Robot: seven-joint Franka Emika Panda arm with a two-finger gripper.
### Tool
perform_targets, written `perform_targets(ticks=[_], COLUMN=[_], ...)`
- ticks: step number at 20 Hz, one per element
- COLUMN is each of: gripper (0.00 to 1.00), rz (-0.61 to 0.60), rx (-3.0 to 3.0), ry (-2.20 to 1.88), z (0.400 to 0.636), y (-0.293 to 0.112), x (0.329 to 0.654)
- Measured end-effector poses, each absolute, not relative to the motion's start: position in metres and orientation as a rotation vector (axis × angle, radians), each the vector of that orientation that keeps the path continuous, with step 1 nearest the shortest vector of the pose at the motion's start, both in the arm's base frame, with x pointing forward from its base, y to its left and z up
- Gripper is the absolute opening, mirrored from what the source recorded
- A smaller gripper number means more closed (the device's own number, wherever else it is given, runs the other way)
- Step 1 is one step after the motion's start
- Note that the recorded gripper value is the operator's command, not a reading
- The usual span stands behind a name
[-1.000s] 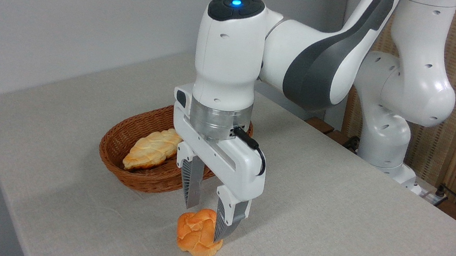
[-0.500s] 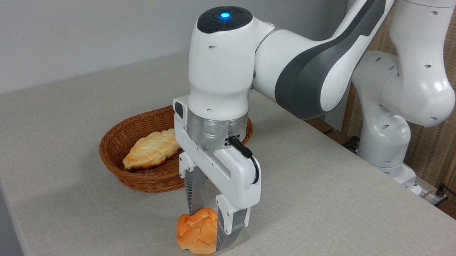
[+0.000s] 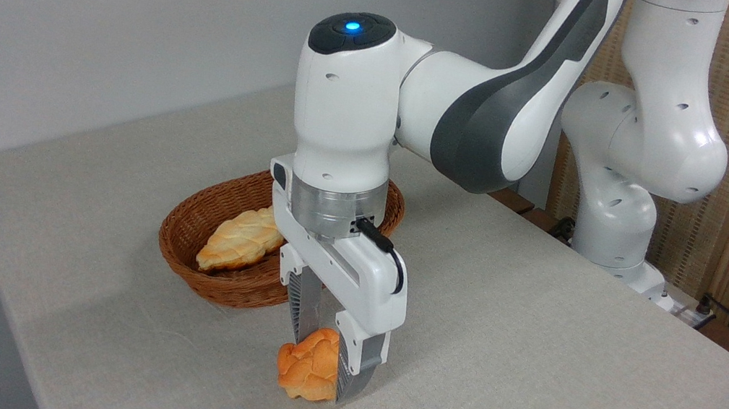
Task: Put bread into the basket
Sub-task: 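Carry the orange bun over the basket and lower it inside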
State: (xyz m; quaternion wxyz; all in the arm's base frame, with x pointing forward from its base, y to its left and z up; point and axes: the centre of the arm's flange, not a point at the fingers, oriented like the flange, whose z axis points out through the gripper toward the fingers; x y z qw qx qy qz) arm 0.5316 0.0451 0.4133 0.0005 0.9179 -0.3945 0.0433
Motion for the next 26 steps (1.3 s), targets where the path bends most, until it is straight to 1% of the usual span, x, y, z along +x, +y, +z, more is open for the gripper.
perform_targets(ticks=[9,11,13,15,16,17,18,19,21,24,25,26], gripper=[0.3,0.3,0.3,0.34,0.37,0.37,0.36,0.36,0.36,0.37,0.49,0.65], rz=[0.144,0.159,0.198,0.262,0.289,0.305,0.312,0.322,0.33,0.315,0.304,0.293], rx=[2.884,2.887,2.892,2.89,2.882,2.869,2.86,2.842,2.808,2.763,2.755,2.749], ry=[-1.242,-1.243,-1.239,-1.214,-1.2,-1.189,-1.183,-1.175,-1.185,-1.213,-1.21,-1.212], z=[0.416,0.42,0.432,0.453,0.468,0.484,0.492,0.505,0.521,0.529,0.529,0.528], y=[0.044,0.045,0.045,0.046,0.045,0.045,0.044,0.041,0.029,-0.003,-0.021,-0.043], x=[0.532,0.534,0.536,0.537,0.536,0.534,0.532,0.529,0.525,0.521,0.52,0.519])
